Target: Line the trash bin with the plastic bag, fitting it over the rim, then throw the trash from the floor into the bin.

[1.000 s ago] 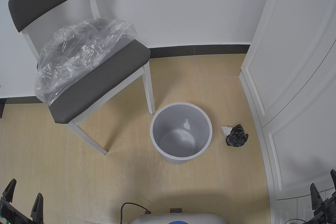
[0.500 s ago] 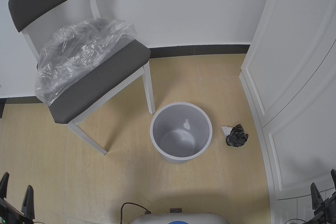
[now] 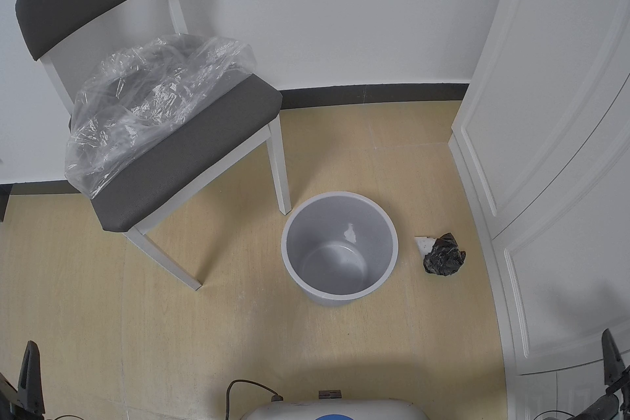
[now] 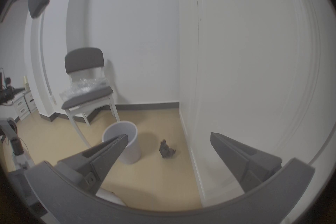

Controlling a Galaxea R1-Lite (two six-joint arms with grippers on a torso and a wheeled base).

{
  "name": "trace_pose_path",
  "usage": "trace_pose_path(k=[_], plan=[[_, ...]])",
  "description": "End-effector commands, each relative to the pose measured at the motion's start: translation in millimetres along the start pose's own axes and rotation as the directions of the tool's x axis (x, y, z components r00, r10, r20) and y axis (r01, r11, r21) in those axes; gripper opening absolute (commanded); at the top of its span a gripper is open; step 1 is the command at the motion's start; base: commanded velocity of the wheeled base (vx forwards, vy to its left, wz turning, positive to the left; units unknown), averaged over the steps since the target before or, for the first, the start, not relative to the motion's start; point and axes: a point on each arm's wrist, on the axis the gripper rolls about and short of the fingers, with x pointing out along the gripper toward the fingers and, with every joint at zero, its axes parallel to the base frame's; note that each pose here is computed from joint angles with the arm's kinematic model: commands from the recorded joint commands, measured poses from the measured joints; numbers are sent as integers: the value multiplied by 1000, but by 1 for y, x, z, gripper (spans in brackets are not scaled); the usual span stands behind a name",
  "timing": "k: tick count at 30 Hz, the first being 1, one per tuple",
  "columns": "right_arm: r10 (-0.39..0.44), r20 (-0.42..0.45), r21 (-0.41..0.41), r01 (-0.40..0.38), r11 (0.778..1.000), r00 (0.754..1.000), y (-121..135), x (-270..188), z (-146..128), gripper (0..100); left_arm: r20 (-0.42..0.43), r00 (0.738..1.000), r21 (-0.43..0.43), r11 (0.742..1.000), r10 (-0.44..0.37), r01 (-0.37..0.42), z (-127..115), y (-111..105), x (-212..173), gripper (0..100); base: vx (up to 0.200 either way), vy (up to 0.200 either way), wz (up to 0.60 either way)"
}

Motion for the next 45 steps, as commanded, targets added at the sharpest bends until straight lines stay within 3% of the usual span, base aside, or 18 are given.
trace_pose_path(k=[1,6,12,15,21,26,27,30,33,41,45], plan=[[69,-74,-82,-75,994,995,1,11,56,100,-10,1000,13,1000,-23,23,2,0,2,100,0,0,0],[93,-59,-91,-98,991,994,0,50,91,100,-95,995,25,999,-24,26,24,2,23,100,0,0,0],[164,37,-131,-157,979,986,5,127,124,100,-299,954,75,996,-14,38,55,11,92,100,0,0,0],[180,33,-97,-176,980,983,10,142,122,100,-366,931,131,990,-6,58,54,14,113,100,0,0,0],[235,26,79,-236,968,972,17,143,122,100,-471,878,243,969,85,37,45,20,141,100,0,0,0],[247,8,95,-247,964,969,19,147,119,100,-538,826,298,954,167,2,36,26,160,100,0,0,0],[247,8,95,-247,964,969,19,147,119,100,-541,824,303,953,172,0,36,27,161,100,0,0,0],[250,8,95,-250,964,968,19,145,118,100,-575,785,411,911,229,36,33,36,181,100,0,0,0],[252,8,96,-251,963,968,19,145,118,100,-599,758,461,885,260,61,26,45,197,100,0,0,0],[249,-15,99,-247,964,968,19,149,115,100,-582,743,512,859,332,18,9,56,228,100,0,0,0],[253,-24,117,-248,962,967,20,153,113,100,-564,754,523,852,335,12,-5,62,250,100,0,0,0]])
